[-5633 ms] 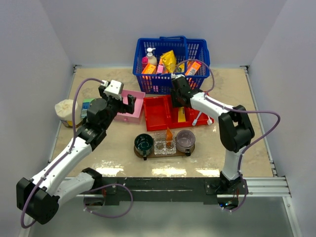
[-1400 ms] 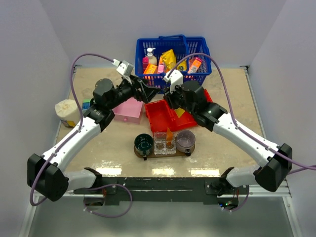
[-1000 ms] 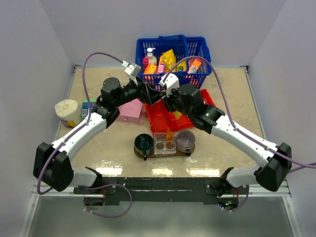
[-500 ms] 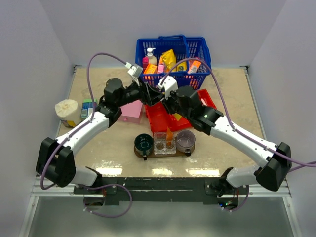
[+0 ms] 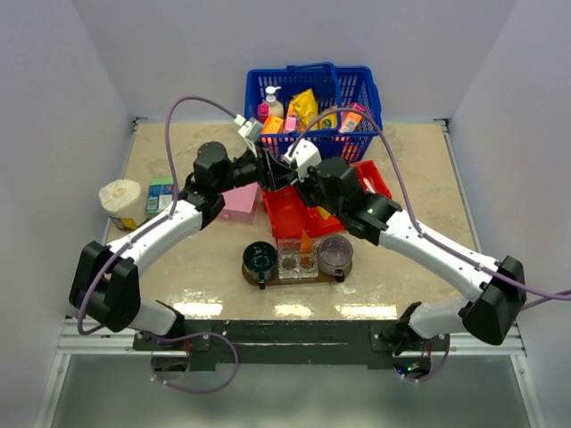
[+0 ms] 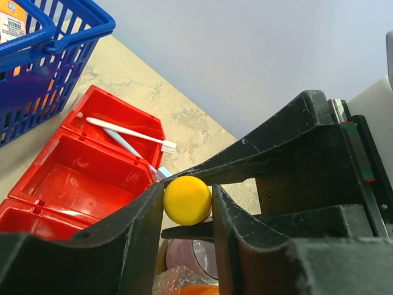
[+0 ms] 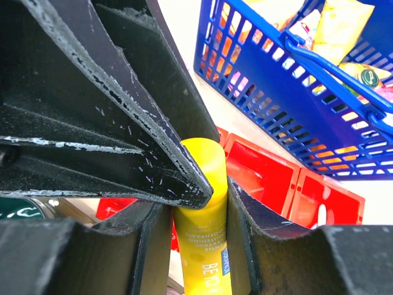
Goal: Prepare toiletry sets of a toothbrush and toothpaste on the tray
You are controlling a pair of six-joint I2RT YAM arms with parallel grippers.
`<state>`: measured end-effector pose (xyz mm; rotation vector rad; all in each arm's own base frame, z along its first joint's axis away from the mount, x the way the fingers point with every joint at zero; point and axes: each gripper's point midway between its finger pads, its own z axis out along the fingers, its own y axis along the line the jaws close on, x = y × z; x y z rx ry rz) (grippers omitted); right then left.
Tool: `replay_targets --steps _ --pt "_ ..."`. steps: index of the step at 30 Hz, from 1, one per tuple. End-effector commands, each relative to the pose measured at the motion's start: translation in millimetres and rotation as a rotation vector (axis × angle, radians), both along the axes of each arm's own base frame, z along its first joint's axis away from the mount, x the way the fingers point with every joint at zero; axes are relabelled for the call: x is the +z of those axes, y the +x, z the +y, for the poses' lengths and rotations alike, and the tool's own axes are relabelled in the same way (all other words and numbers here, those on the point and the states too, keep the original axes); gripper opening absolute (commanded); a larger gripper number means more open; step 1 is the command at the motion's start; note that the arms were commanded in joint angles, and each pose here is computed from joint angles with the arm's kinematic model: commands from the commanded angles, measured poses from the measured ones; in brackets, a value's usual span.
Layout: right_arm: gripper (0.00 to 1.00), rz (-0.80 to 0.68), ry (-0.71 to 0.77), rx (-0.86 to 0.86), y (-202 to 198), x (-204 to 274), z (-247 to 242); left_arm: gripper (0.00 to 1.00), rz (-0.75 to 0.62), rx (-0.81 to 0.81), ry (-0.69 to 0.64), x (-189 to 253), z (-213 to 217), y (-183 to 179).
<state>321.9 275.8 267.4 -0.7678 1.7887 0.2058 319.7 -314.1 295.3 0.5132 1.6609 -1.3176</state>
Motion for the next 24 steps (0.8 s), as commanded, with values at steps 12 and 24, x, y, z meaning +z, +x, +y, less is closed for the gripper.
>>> replay_targets --steps 12,24 --pt "0.21 -0.157 0.100 -0.076 26 36 5 0.00 0.057 -0.152 0.003 -15 -16 -28" --pt "0.58 -0.118 0.094 -0.074 31 10 13 0.00 0.003 0.078 -0.063 3 23 0"
